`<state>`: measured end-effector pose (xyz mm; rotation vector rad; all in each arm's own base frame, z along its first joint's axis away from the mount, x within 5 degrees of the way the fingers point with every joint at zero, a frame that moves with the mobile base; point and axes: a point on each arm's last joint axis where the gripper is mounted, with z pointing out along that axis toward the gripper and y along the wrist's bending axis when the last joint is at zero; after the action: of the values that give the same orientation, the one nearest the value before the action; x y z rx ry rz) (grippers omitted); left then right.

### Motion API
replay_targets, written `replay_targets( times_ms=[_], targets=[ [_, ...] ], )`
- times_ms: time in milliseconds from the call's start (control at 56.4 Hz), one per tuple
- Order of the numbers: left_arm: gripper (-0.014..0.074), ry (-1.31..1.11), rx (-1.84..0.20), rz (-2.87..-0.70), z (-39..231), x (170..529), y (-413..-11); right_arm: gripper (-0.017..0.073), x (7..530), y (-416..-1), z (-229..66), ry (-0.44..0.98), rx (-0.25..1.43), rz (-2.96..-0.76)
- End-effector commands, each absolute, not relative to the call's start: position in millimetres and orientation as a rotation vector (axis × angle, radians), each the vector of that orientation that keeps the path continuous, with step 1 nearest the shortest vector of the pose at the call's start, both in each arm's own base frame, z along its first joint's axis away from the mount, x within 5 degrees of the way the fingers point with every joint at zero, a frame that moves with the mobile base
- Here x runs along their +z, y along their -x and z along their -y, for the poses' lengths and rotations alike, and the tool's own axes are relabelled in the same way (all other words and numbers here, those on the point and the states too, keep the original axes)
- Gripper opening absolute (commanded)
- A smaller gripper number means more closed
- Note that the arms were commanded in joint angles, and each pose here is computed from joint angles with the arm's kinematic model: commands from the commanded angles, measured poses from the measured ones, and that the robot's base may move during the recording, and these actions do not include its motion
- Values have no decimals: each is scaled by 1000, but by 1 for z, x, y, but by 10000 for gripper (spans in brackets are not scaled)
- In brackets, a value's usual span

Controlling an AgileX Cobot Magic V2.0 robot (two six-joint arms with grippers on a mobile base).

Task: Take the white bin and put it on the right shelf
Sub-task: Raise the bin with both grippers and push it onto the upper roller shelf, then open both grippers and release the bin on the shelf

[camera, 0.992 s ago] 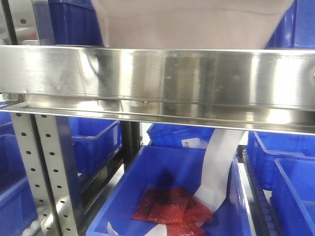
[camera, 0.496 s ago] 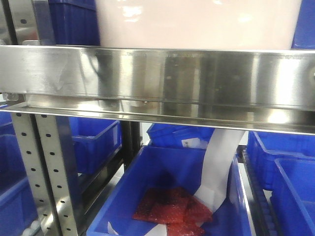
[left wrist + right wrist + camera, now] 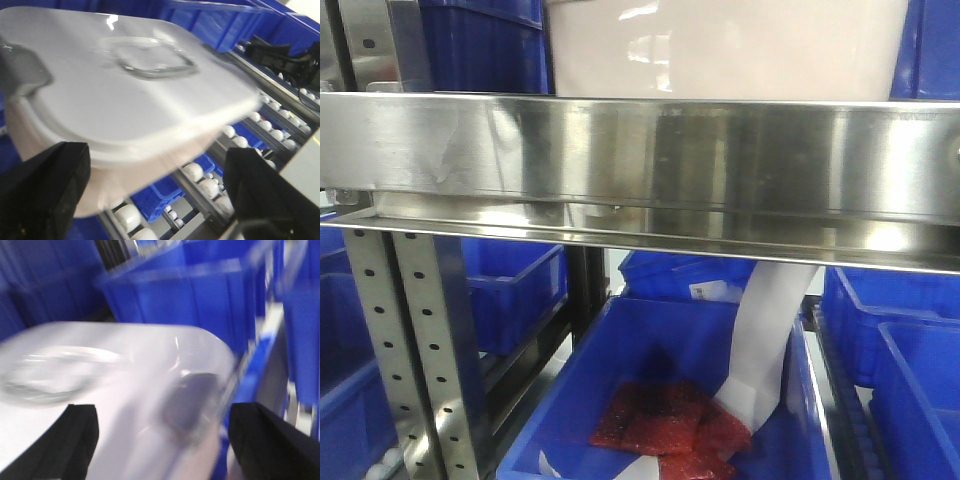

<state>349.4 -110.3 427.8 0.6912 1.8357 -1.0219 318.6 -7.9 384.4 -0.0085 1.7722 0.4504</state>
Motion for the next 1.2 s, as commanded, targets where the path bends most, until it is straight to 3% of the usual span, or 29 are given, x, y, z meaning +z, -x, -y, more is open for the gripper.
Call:
replay_targets(
  times_ms=[0,106,213,284,425,585,833,1081,1187],
  targets=[
    [360,-737,-1078,-1683,113,475,-315,632,427,-290,0,70,459,-1640],
    [320,-815,-1122,-1654,115,485,-301,610,445,-269,-5,108,466,-1582],
    [258,-900,-1155,-1643,116,490,-291,498,461,-247,-8,114,474,-1527],
    [167,-927,-1184,-1640,117,489,-288,363,469,-235,-11,133,471,-1496],
    [-113,-957,-1204,-1662,117,488,-285,50,481,-211,-18,209,468,-1455],
    [-120,-799,-1103,-1841,111,482,-292,68,485,-192,-22,256,427,-1467],
    [-120,-531,-625,-2121,81,473,-289,68,477,-161,-12,189,212,-1654],
    [-120,-392,-286,-2164,69,453,-263,68,434,-125,1,46,29,-1745],
    [-120,-411,-252,-2094,73,439,-247,68,407,-105,0,31,4,-1720]
  ],
)
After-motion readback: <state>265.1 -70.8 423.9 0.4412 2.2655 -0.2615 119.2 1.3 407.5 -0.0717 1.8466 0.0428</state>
